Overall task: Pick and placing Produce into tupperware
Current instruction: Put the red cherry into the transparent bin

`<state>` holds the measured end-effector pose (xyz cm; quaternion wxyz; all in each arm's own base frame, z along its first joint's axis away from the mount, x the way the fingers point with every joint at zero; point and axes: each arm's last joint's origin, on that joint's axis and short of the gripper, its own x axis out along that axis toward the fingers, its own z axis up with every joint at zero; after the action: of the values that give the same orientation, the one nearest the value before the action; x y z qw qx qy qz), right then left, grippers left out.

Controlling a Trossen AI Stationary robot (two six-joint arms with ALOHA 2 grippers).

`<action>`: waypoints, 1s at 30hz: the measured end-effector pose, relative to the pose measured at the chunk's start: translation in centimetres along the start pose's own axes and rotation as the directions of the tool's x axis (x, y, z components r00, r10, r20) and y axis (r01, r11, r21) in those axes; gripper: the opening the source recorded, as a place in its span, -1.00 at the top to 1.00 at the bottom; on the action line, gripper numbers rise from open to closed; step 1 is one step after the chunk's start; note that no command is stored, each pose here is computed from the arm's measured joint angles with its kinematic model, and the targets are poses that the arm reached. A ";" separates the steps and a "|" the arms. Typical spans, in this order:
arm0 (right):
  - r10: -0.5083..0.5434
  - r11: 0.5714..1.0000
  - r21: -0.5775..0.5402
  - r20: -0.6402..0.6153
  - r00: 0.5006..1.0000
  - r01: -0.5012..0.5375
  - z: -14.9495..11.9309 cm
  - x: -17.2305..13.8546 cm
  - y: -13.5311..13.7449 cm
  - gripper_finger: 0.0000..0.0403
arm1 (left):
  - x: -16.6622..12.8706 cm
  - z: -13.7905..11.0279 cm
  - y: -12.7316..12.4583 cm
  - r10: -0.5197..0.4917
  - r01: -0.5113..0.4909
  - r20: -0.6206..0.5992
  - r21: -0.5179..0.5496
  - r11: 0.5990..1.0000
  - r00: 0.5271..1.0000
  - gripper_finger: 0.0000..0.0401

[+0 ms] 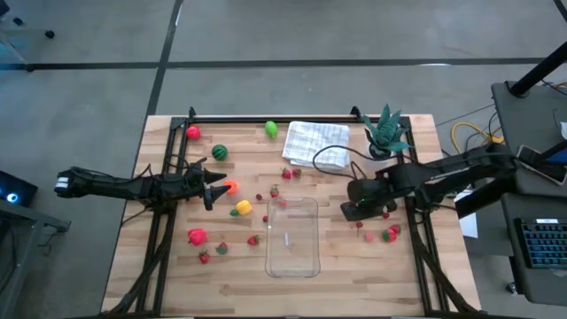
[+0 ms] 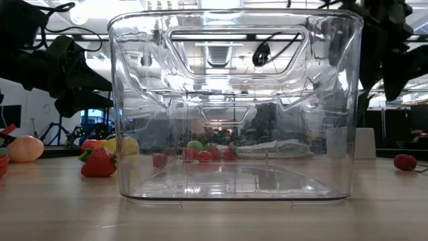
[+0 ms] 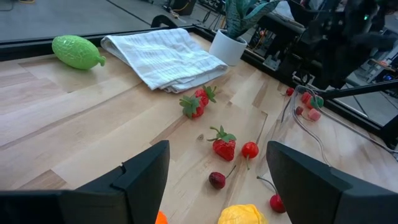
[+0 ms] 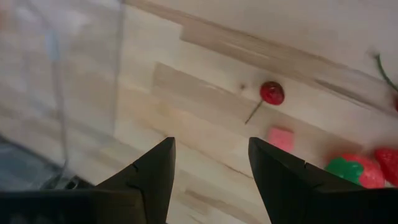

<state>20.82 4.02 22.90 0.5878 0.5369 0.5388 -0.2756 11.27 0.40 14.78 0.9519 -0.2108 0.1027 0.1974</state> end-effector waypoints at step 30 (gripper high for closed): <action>-0.345 0.939 0.071 0.132 0.929 0.338 -0.6 7.9 0.5 0.02 | 0.0 0.0 0.0 0.000 0.000 0.000 0.000 1.000 1.000 -0.27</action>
<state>23.22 6.69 15.85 0.5551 0.4278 0.5737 -0.4239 11.28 0.40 14.78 0.9518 -0.2108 0.1028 0.1975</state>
